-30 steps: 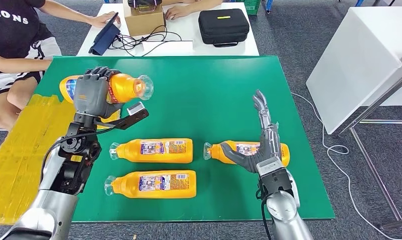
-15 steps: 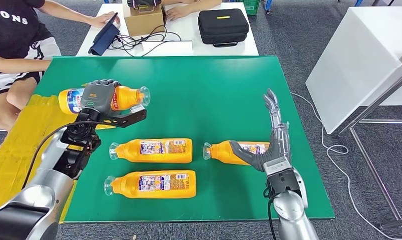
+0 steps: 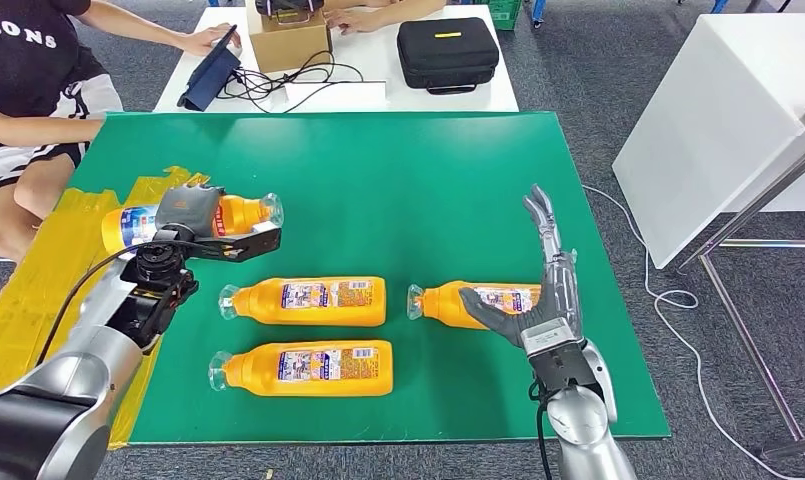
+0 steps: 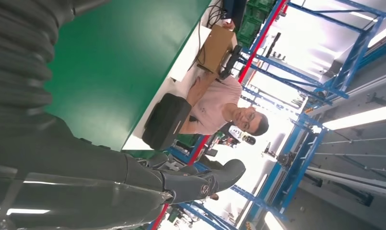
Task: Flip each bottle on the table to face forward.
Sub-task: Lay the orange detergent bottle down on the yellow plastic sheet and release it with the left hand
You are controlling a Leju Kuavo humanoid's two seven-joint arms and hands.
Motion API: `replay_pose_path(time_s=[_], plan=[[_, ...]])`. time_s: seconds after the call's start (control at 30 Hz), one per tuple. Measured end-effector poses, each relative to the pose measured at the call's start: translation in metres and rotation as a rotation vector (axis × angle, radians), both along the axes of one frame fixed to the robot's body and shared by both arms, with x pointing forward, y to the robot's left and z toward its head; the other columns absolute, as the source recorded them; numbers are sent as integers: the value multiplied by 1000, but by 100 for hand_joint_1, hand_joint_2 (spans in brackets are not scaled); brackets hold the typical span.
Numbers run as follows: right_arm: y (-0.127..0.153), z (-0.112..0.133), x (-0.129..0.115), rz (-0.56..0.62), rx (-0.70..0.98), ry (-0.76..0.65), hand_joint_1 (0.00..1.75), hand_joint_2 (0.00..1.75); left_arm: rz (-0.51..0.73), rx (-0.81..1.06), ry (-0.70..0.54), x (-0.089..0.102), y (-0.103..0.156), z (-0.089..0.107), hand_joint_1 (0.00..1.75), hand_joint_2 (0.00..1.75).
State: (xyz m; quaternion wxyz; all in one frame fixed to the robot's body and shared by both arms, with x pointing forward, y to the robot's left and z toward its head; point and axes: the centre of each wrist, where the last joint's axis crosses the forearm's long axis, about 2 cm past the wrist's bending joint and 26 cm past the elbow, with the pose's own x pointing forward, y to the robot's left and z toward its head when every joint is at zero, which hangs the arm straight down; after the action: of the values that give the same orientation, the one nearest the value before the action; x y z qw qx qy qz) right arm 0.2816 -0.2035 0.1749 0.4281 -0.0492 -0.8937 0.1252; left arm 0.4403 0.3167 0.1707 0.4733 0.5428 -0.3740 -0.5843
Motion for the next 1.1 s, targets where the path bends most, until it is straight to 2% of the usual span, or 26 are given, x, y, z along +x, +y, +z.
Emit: replay_pose_path(time_s=[0.27,0.53,0.67,0.93,1.07,1.1], plan=[[1,-2,0,-11,-11,12,0,175,117,33,154,-3,19,-20,175,175],[3,-3,-1,-15,-8,23,0,175,170,52,221,-8,26,-29,175,175],[4,-4,-1,-16,-7,30,0,175,200,57,247,-10,33,-33,1,175],[5,-6,-1,-17,-8,44,0,175,225,64,209,-14,43,-38,0,175],[5,-10,-5,-18,-9,55,0,175,229,65,202,-15,45,-40,0,0],[4,-11,-6,-18,-8,57,0,175,229,65,197,-15,45,-40,0,0]])
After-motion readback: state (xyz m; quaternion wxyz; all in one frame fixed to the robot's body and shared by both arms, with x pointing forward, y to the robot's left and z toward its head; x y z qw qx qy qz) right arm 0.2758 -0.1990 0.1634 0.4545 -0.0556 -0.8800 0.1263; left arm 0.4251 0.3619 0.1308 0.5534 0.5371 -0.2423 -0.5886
